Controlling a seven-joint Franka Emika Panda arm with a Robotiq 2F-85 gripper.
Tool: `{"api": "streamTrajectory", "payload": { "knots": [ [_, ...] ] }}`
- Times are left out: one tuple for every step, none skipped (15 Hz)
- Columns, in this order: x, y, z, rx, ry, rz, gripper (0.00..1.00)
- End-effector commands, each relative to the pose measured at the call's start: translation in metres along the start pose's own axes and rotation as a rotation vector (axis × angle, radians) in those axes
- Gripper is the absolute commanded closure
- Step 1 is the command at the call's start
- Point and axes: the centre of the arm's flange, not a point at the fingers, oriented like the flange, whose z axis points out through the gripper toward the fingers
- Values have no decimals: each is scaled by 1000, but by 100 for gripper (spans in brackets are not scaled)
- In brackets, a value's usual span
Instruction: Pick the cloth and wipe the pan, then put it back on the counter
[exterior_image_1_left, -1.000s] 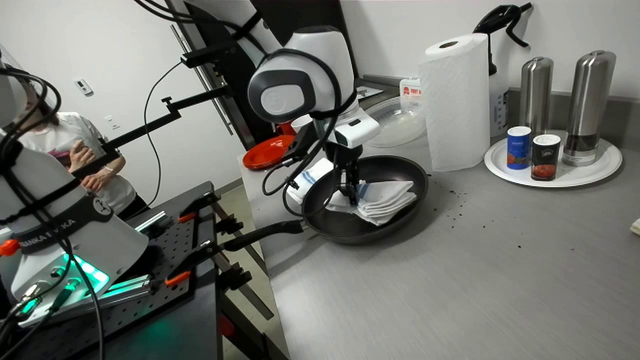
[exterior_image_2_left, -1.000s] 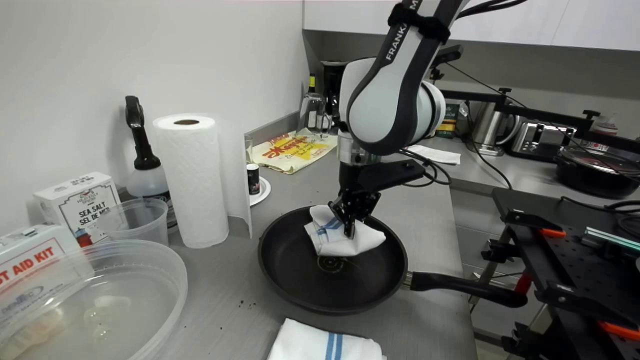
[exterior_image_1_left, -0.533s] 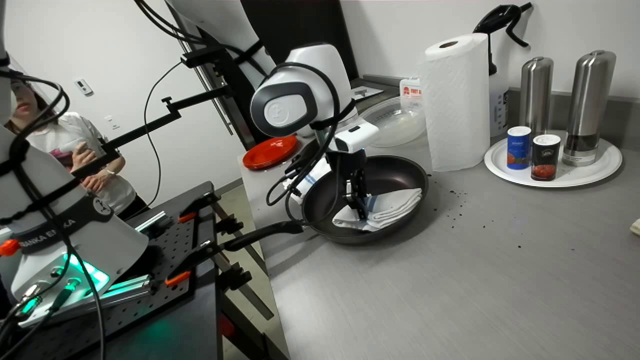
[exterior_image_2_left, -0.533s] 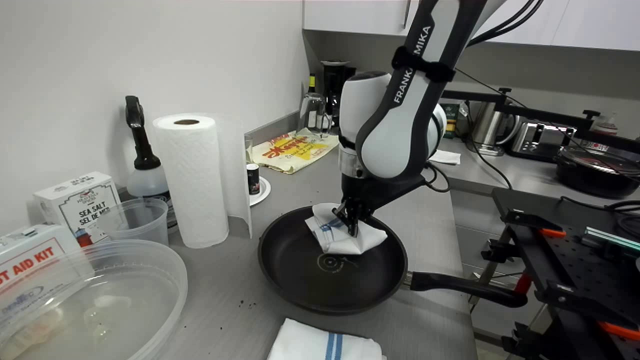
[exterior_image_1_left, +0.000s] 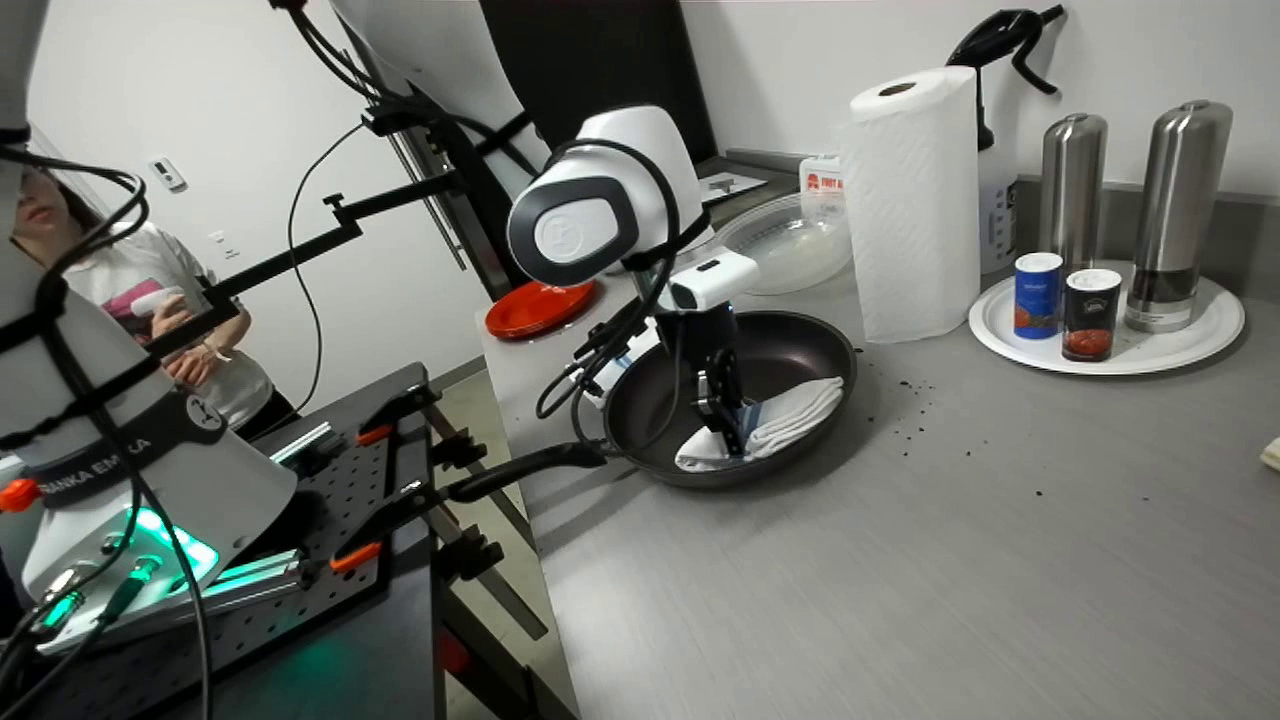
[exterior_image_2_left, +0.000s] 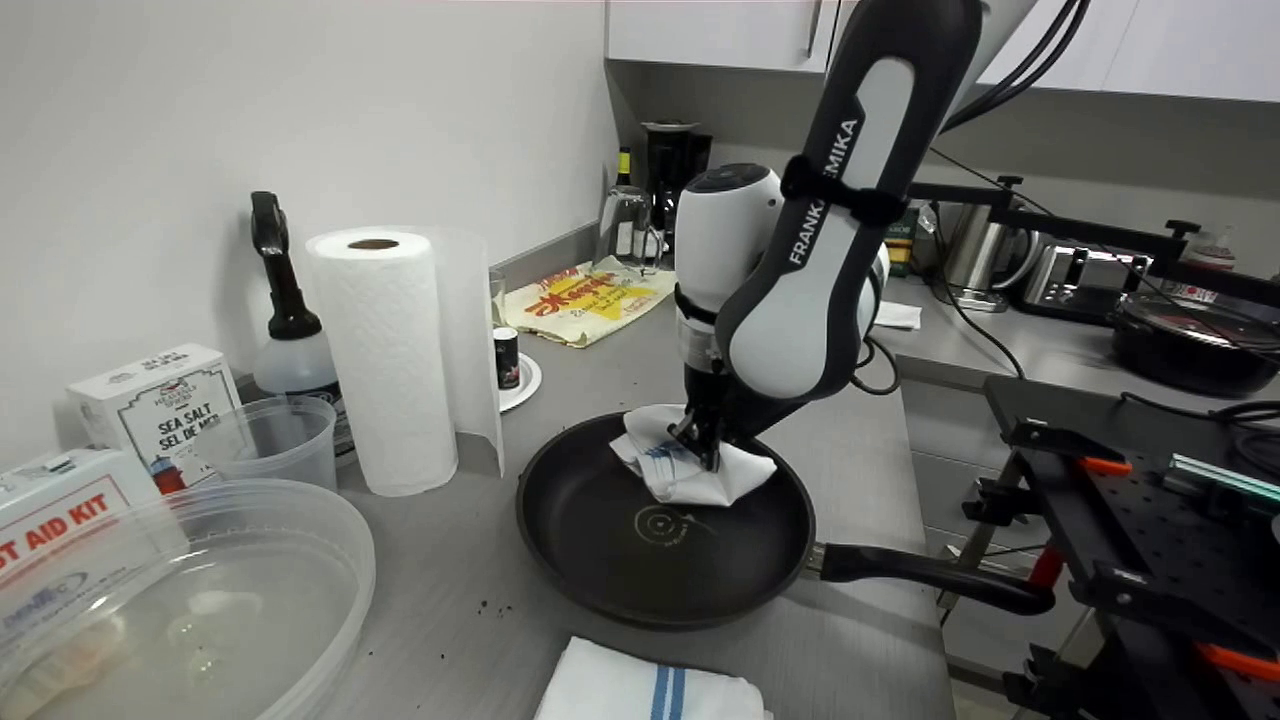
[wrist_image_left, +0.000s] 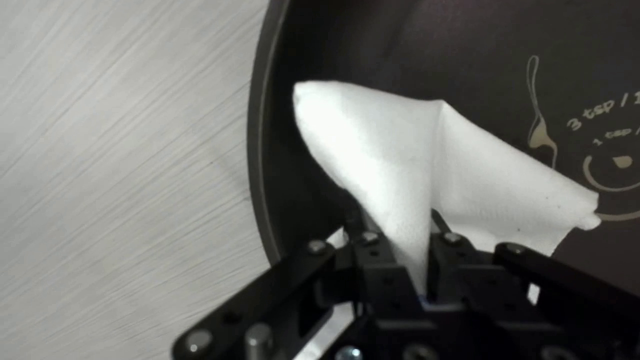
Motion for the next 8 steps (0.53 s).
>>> {"api": "streamTrajectory", "payload": {
  "knots": [
    [5,-4,12,-57,71,6,96],
    [6,-4,15,-67,82,8,96],
    [6,-4,17,-76,93,9,96],
    [7,-3,20,-84,107,11,96],
    [8,-3,23,-91,119,12,96],
    [10,-2,25,-95,122,8,96],
    [12,-1,27,-95,120,10,96],
    [14,0,30,-92,113,13,96]
  ]
}}
